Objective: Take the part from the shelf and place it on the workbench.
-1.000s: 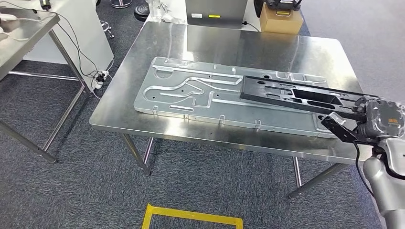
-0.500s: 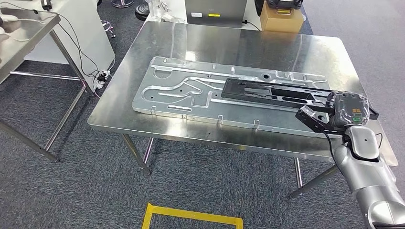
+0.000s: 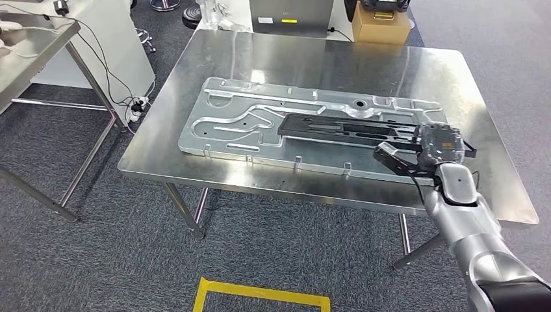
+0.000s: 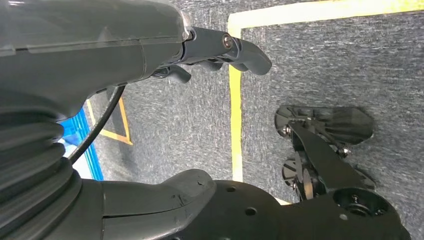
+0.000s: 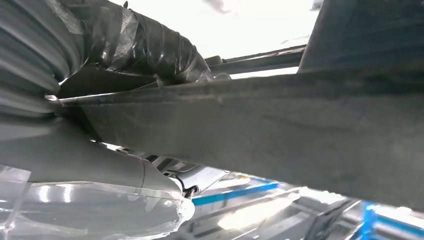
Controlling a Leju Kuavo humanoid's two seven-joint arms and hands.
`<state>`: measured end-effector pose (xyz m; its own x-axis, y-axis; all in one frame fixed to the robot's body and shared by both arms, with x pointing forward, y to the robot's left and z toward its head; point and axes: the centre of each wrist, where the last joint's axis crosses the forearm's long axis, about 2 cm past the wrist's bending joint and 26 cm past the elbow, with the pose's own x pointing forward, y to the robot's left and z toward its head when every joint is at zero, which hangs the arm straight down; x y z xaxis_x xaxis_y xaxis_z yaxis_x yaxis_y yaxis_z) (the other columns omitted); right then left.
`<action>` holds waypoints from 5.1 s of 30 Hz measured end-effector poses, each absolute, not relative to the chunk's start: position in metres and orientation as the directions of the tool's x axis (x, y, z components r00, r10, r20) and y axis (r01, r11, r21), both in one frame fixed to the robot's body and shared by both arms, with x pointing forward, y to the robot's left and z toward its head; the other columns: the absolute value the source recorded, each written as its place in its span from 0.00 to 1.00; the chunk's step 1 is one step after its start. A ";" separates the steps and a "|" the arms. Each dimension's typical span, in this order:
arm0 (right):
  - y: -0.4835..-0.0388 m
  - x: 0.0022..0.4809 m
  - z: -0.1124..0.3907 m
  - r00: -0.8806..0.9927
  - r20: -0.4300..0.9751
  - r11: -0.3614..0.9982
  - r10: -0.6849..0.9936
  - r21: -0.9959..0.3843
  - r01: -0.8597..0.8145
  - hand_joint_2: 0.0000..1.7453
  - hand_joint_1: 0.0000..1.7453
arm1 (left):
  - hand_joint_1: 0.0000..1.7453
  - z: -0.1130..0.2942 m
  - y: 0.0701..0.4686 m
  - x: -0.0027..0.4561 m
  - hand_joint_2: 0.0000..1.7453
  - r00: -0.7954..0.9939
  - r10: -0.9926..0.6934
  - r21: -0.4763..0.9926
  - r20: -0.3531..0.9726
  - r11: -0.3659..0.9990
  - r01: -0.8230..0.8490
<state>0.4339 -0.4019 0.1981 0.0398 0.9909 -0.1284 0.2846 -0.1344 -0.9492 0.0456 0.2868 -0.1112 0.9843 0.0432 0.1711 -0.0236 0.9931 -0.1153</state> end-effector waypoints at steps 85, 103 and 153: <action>-0.224 0.427 0.223 -0.333 -0.122 0.046 0.935 -0.889 0.455 0.00 0.00 | 0.00 -0.112 0.285 0.041 0.00 0.977 0.112 -0.145 0.183 0.986 -0.086; -0.145 0.372 0.263 -0.593 -0.134 0.266 0.794 -0.801 0.537 0.00 0.00 | 0.00 -0.112 0.282 0.038 0.00 0.975 0.128 -0.151 0.183 0.983 -0.101; -0.082 0.315 0.253 -0.811 -0.143 0.335 0.567 -0.860 0.386 0.00 0.00 | 0.00 -0.112 0.285 0.033 0.00 0.960 0.191 -0.155 0.203 0.975 -0.162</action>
